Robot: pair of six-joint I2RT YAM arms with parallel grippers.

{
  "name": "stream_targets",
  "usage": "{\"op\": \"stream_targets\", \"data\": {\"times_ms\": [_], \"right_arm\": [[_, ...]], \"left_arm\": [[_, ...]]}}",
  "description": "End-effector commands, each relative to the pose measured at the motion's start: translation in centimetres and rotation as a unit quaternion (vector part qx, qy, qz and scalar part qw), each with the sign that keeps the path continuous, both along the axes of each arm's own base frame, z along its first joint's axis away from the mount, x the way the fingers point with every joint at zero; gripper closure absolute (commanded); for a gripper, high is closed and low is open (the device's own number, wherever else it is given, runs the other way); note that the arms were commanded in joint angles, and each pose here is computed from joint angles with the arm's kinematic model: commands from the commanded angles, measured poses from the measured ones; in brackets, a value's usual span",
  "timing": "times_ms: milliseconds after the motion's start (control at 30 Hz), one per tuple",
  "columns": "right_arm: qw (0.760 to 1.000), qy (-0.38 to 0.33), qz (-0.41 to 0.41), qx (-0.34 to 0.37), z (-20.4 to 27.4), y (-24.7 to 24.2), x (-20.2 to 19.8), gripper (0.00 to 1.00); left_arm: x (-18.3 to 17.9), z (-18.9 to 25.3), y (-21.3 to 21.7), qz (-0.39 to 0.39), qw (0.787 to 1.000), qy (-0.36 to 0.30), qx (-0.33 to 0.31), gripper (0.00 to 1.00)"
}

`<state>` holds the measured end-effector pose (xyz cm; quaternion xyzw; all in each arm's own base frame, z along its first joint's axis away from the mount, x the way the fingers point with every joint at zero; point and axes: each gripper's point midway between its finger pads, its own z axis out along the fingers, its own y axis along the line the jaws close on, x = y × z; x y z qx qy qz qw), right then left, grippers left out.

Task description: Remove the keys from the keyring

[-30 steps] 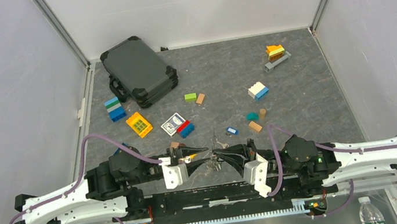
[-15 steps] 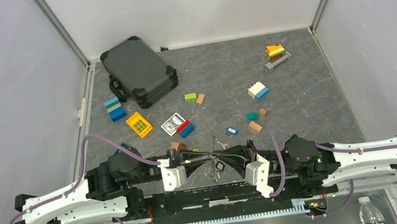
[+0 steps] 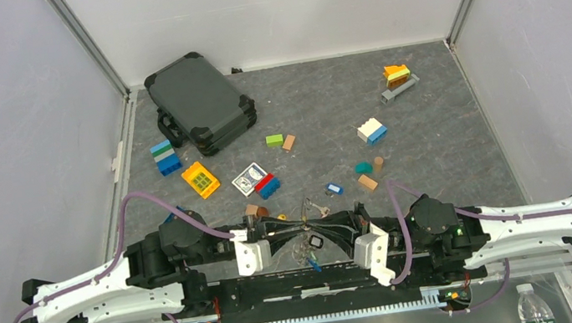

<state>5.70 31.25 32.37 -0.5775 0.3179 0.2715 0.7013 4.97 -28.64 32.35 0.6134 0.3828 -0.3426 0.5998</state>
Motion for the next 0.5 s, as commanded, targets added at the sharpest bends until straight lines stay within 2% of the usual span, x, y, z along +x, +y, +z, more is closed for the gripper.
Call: {"op": "stream_targets", "data": {"times_ms": [0,200,467], "right_arm": [[0.999,0.001,0.014,0.044,2.28,-0.03,-0.52,1.00],[0.999,0.000,0.018,0.042,2.15,0.00,-0.65,1.00],[0.999,0.001,0.005,0.037,1.93,-0.36,-0.19,1.00]], "left_arm": [[-0.53,0.65,-0.55,-0.017,1.000,0.001,-0.011,0.80],[-0.57,0.50,-0.63,-0.020,1.000,-0.002,-0.002,0.97],[-0.24,0.27,-0.53,-0.010,1.000,0.000,0.011,0.98]]}}
